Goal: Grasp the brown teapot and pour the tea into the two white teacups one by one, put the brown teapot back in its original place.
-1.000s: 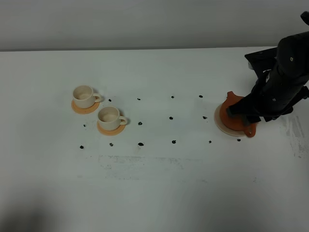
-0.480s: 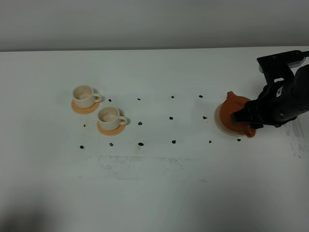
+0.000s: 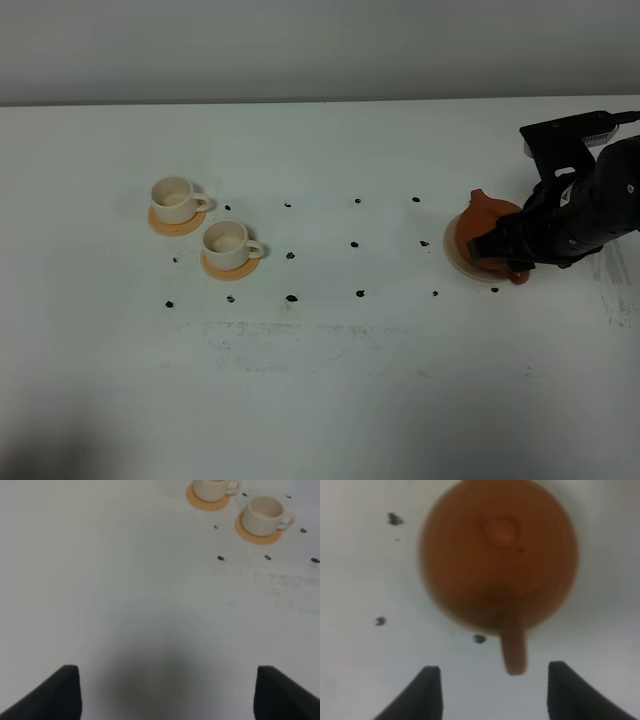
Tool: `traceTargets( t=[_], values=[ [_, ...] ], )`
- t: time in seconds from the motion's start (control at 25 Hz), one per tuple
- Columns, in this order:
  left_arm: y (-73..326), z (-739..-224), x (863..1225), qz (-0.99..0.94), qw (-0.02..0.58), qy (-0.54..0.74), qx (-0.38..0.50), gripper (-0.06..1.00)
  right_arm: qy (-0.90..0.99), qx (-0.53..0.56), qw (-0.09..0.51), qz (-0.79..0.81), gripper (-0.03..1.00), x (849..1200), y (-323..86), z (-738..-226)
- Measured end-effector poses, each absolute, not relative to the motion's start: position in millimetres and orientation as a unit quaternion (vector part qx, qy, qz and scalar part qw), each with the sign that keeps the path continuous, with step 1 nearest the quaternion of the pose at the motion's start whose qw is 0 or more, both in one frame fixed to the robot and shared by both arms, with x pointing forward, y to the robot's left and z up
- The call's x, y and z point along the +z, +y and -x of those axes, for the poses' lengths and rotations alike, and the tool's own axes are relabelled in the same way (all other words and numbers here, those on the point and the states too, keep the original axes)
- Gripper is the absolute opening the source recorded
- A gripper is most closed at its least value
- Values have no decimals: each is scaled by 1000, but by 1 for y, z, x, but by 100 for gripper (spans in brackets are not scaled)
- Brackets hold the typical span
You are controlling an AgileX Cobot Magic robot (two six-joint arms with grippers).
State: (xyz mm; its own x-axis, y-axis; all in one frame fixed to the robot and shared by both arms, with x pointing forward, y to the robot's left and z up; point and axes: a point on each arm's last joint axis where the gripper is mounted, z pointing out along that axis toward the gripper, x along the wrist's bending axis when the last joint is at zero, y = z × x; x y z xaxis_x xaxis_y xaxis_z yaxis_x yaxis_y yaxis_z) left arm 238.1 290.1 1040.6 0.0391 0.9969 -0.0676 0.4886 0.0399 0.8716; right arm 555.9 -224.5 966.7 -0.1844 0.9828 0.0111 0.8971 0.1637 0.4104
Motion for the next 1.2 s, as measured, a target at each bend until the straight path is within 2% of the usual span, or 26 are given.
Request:
traceTargets(
  t=[1.2],
  values=[
    [290, -238, 1041, -609, 385, 609, 330, 67, 767, 164, 155, -601, 46, 968, -218, -557]
  ],
)
